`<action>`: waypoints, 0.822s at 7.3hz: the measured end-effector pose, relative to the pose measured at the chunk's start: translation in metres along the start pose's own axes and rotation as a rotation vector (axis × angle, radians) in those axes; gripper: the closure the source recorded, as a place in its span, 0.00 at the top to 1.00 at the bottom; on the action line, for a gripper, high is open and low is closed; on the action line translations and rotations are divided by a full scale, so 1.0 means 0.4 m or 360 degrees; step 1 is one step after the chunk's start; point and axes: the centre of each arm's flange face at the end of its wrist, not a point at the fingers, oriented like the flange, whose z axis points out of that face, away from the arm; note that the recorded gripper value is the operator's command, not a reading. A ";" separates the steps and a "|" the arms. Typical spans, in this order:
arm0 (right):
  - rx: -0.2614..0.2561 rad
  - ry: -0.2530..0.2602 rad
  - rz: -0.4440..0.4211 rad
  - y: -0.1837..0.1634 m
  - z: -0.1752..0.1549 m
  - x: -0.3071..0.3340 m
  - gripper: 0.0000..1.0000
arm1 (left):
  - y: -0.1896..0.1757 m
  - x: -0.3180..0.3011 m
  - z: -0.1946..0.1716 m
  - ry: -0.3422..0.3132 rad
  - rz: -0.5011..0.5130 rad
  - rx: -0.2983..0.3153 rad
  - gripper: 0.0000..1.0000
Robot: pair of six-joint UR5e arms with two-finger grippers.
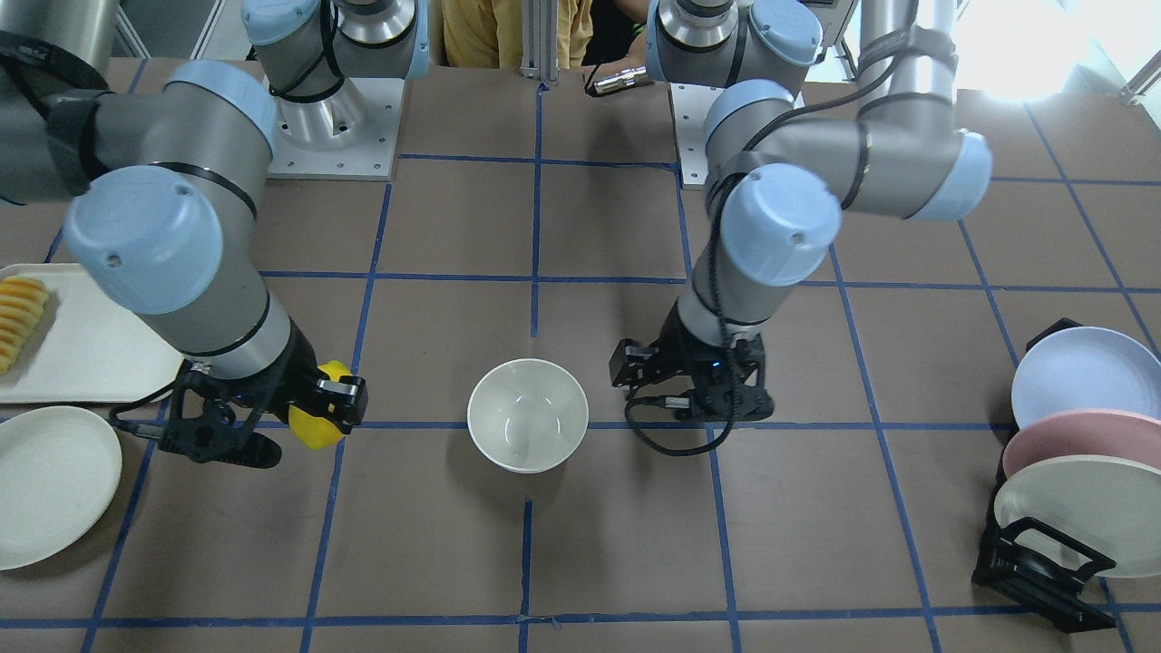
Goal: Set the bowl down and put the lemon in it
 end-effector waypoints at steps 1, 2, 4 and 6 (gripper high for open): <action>0.0000 -0.0043 0.0032 0.023 0.030 -0.078 0.00 | 0.043 -0.052 -0.104 -0.0019 0.0055 -0.0048 1.00; -0.0016 -0.0081 0.0080 0.054 0.065 -0.161 0.00 | 0.093 -0.075 -0.194 -0.0050 0.0098 -0.0075 1.00; -0.0021 -0.0115 0.0127 0.113 0.145 -0.302 0.00 | 0.179 -0.064 -0.316 -0.0089 0.0149 -0.0065 1.00; -0.0059 -0.0098 0.0169 0.148 0.230 -0.369 0.00 | 0.217 -0.027 -0.357 -0.0145 0.0219 -0.0035 1.00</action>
